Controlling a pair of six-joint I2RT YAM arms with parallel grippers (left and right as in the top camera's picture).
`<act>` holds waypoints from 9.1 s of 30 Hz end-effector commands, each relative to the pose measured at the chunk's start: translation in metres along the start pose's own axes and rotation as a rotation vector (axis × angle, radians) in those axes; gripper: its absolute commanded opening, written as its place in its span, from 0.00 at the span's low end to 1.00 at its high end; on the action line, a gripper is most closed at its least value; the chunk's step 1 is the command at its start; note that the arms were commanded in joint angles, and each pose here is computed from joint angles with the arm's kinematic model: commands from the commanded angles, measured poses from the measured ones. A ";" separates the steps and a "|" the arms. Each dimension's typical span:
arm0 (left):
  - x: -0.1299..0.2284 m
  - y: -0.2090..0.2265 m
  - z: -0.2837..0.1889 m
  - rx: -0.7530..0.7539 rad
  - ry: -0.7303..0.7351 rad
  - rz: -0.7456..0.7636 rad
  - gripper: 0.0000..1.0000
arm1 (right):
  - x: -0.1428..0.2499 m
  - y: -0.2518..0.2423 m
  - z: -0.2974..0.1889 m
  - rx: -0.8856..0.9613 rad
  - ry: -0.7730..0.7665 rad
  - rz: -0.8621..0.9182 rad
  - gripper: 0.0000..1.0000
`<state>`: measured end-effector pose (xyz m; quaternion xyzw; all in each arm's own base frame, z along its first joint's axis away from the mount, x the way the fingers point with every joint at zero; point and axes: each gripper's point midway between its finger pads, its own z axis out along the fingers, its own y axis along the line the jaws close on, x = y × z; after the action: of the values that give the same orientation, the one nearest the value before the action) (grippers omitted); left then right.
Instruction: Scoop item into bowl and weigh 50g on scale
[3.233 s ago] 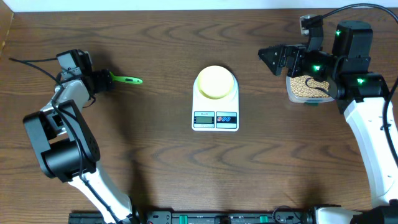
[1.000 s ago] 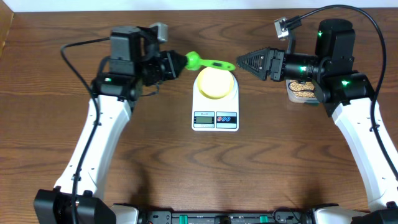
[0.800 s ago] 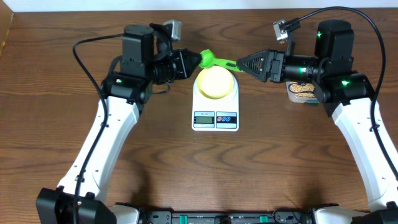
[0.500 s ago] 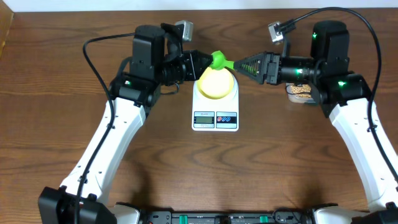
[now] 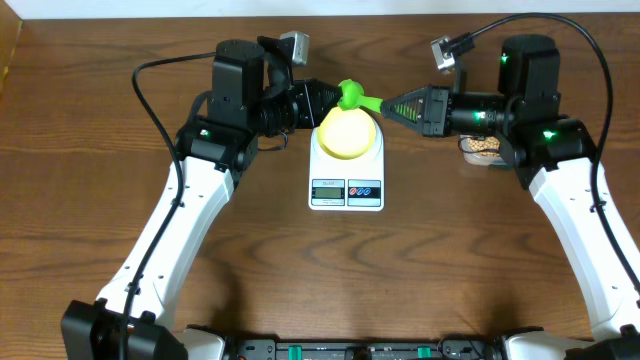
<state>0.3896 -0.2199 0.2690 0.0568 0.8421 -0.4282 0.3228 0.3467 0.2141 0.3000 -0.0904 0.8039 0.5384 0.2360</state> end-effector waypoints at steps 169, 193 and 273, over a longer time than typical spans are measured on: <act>0.099 -0.012 -0.085 -0.572 0.197 0.586 0.98 | 0.045 -0.282 -0.129 1.172 0.062 0.212 0.01; 0.099 -0.012 -0.085 -0.572 0.196 0.586 0.98 | 0.066 -0.298 -0.143 0.757 0.026 0.519 0.01; 0.104 -0.009 -0.088 -0.582 0.222 0.583 0.98 | 0.006 -0.148 -0.029 -0.281 0.004 0.173 0.01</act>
<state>0.2594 -0.1808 0.2461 0.2533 0.9062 -0.0575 0.3338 0.3874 0.1150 0.1820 -0.1014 0.7174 0.6499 0.2295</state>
